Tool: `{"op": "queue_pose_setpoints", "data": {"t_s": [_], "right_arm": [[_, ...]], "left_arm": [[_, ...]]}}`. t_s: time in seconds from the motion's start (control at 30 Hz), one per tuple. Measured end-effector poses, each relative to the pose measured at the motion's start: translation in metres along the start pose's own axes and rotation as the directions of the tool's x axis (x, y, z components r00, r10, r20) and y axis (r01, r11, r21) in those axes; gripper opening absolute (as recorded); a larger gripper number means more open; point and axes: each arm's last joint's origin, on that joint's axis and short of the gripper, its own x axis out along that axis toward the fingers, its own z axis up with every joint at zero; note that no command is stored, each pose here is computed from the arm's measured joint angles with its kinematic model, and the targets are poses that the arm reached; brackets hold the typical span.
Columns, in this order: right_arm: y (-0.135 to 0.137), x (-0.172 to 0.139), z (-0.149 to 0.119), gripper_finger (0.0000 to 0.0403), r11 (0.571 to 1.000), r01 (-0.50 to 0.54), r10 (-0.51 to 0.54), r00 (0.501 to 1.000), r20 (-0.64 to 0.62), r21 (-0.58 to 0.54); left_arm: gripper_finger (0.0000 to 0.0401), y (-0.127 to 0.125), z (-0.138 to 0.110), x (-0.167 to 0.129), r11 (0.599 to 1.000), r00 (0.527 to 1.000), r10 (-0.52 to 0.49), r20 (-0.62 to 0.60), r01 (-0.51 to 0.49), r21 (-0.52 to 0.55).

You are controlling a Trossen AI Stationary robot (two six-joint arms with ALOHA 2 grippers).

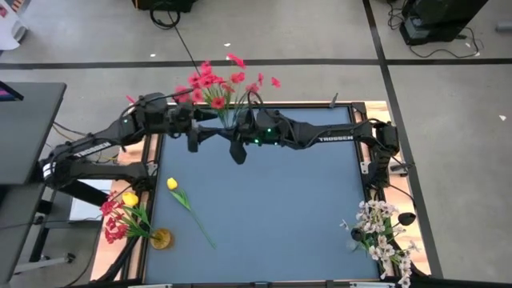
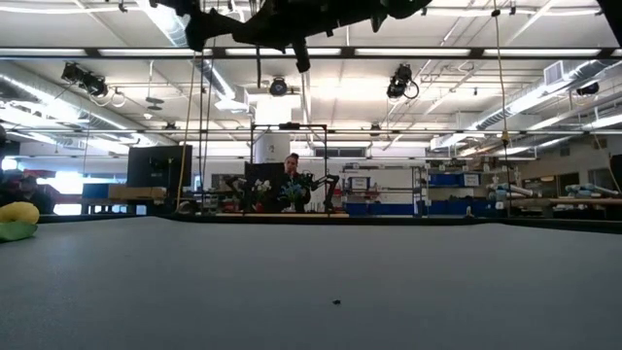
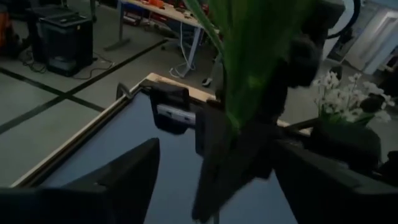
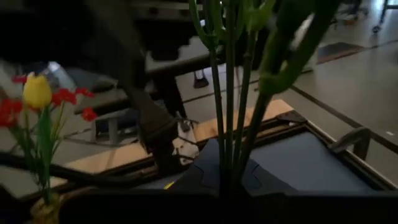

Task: Sort flowers into vase by color
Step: Put the red flowers into the yellow vase

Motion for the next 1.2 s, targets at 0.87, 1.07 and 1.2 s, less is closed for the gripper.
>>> {"op": "queue_pose_setpoints", "data": {"t_s": [0.87, 1.07, 1.2], "right_arm": [[-0.008, 0.0, -0.002, 0.0005, 0.989, -0.072, 0.066, 0.997, -0.049, -0.131], [-0.013, 0.001, -0.001, 0.0005, 0.989, -0.073, 0.066, 0.996, -0.055, -0.128], [-0.013, 0.0, -0.002, 0.0005, 0.987, -0.085, 0.077, 0.995, -0.069, -0.137]], "left_arm": [[0.0175, 0.017, 0.005, 0.036, 0.995, 0.996, -0.07, 0.058, 0.074, -0.07], [0.0155, 0.017, 0.005, 0.036, 0.996, 0.995, -0.083, 0.061, 0.085, -0.033], [0.0152, 0.017, 0.005, 0.036, 0.996, 0.995, -0.082, 0.062, 0.083, -0.02]]}}
